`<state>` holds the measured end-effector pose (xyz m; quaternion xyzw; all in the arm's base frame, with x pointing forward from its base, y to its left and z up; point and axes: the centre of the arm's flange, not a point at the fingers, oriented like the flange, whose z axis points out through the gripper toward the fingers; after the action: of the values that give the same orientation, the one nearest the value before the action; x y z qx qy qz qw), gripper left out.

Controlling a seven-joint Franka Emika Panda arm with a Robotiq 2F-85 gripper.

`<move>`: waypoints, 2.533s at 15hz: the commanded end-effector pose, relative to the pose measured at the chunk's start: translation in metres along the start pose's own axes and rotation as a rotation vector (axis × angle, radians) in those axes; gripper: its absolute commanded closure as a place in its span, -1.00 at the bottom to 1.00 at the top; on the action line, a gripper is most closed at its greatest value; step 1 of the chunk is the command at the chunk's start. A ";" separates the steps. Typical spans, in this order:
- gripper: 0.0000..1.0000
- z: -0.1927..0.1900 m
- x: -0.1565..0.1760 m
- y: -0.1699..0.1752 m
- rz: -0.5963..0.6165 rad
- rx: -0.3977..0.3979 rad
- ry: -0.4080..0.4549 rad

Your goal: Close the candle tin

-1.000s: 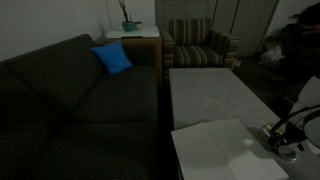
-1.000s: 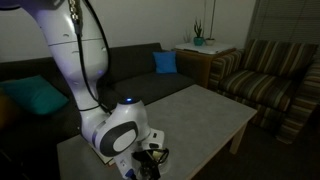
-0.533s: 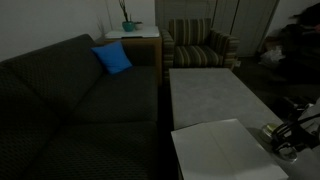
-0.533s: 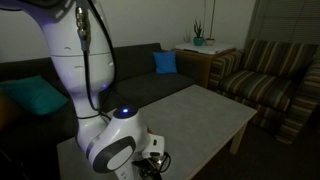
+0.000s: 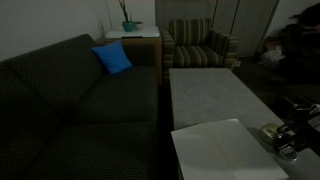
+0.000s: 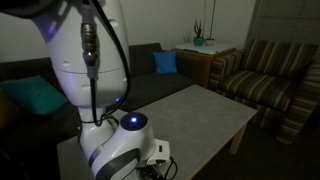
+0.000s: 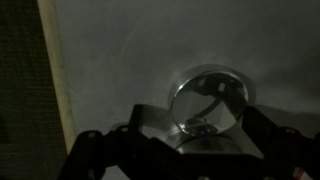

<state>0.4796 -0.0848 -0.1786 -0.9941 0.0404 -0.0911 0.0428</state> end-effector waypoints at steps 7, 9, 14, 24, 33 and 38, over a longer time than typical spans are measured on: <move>-1.00 0.014 0.003 -0.012 -0.043 0.010 -0.166; -1.00 0.017 0.006 -0.017 -0.054 0.012 -0.199; -1.00 0.024 0.012 -0.023 -0.073 0.011 -0.266; -0.12 0.027 0.019 -0.018 -0.088 -0.023 -0.313; 0.12 0.017 0.022 -0.033 -0.100 -0.098 -0.336; 0.12 -0.001 0.022 -0.050 -0.105 -0.183 -0.327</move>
<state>0.5189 -0.0492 -0.1710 -0.9978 -0.0146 0.0616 -0.0216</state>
